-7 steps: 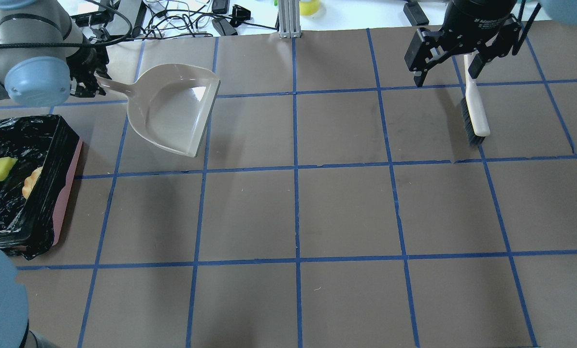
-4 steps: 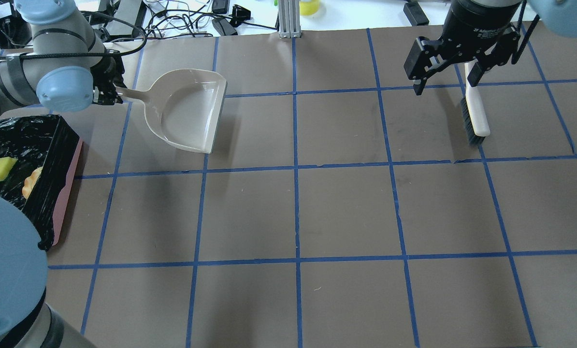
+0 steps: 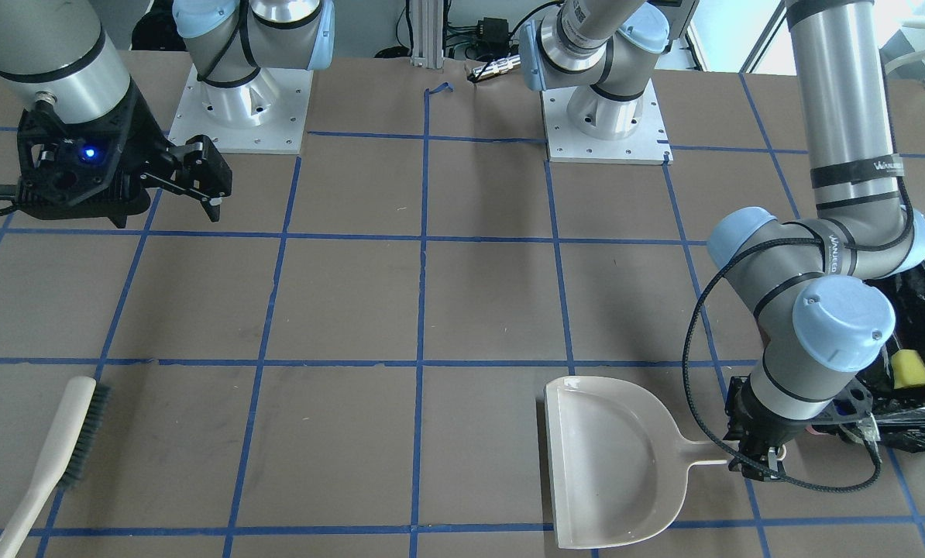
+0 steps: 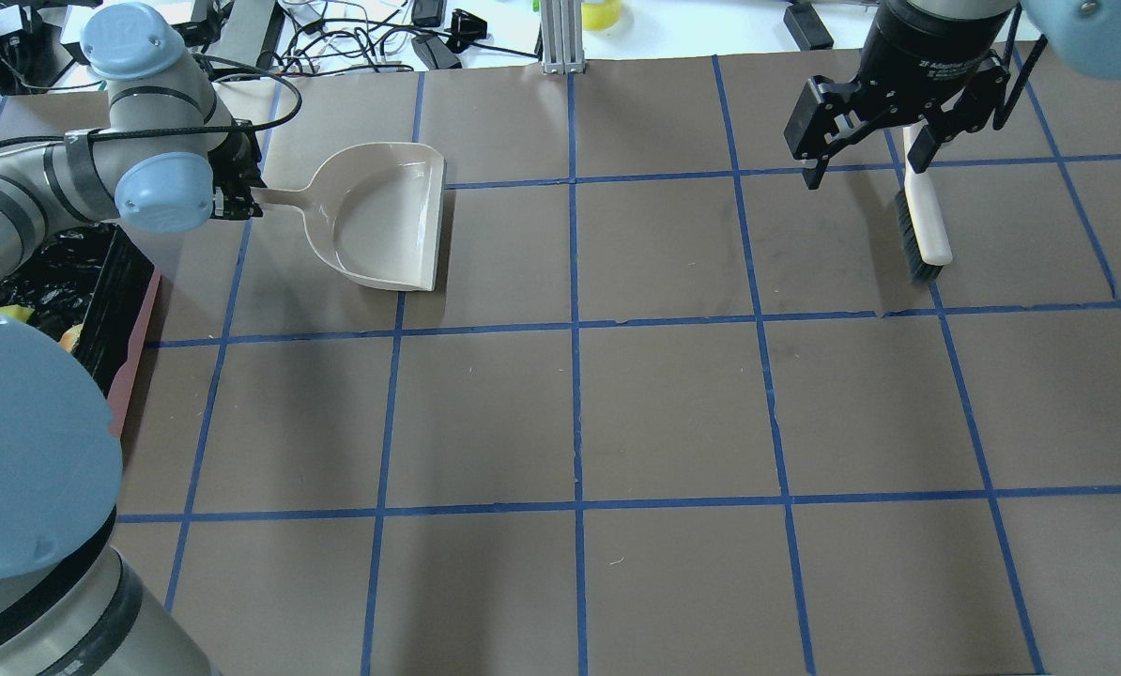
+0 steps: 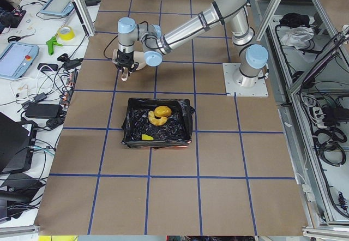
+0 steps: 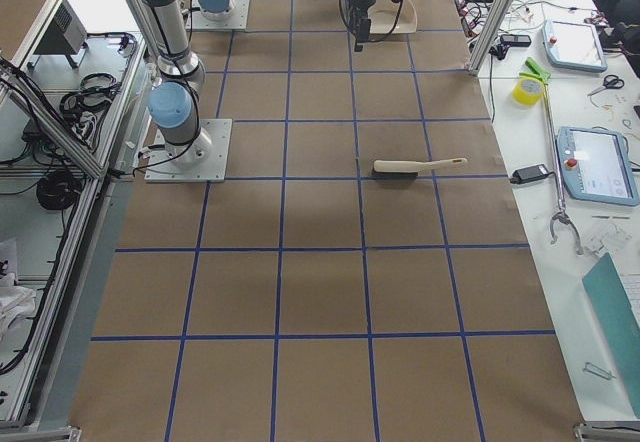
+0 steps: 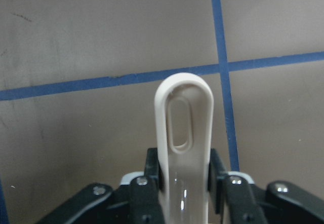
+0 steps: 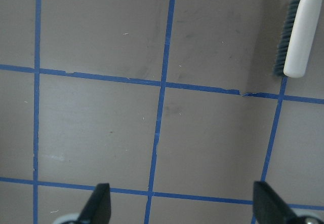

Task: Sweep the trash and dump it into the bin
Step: 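Lower the dustpan onto the table and open the left gripper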

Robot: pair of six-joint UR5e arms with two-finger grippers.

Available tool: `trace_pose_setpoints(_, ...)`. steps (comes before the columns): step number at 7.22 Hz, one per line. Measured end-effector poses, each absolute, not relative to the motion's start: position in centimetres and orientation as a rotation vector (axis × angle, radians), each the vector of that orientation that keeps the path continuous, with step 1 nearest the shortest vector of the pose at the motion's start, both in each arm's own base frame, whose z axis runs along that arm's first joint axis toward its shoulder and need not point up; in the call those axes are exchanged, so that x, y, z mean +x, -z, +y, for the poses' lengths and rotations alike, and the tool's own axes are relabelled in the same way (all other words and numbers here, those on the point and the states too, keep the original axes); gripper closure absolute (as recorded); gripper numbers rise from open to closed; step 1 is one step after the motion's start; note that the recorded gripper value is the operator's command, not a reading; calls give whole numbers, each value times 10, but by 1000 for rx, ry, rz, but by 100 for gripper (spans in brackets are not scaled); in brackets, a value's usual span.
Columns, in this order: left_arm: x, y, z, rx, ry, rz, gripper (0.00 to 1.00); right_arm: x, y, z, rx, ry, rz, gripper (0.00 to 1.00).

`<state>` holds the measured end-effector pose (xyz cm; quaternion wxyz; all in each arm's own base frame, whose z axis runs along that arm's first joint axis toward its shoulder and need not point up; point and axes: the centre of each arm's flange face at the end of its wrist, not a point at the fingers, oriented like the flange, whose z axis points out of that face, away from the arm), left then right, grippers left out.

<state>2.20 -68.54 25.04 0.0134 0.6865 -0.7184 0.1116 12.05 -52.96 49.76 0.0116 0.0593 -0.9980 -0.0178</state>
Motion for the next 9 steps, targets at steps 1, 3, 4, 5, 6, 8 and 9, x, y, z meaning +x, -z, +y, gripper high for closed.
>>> trace_pose_setpoints(1, 22, -247, -685, 2160, -342, -2219, 100, 120, -498, -530, 186, 55, -3112, 0)
trace_pose_setpoints(3, 20, -245, -684, 2165, -335, -2218, 100, 121, -496, -529, 187, 59, -3113, 0)
trace_pose_setpoints(4, 17, -244, -684, 2156, -332, -2229, 100, 121, -494, -528, 188, 67, -3113, 0)
trace_pose_setpoints(5, 15, -243, -683, 2146, -330, -2240, 100, 121, -491, -527, 188, 76, -3114, 0)
trace_pose_setpoints(6, 15, -242, -683, 2134, -327, -2256, 100, 121, -490, -526, 188, 79, -3114, 0)
trace_pose_setpoints(8, 14, -239, -683, 2114, -323, -2284, 100, 121, -489, -526, 186, 81, -3115, 0)
trace_pose_setpoints(9, 14, -238, -683, 2111, -321, -2288, 100, 121, -489, -526, 185, 81, -3115, 0)
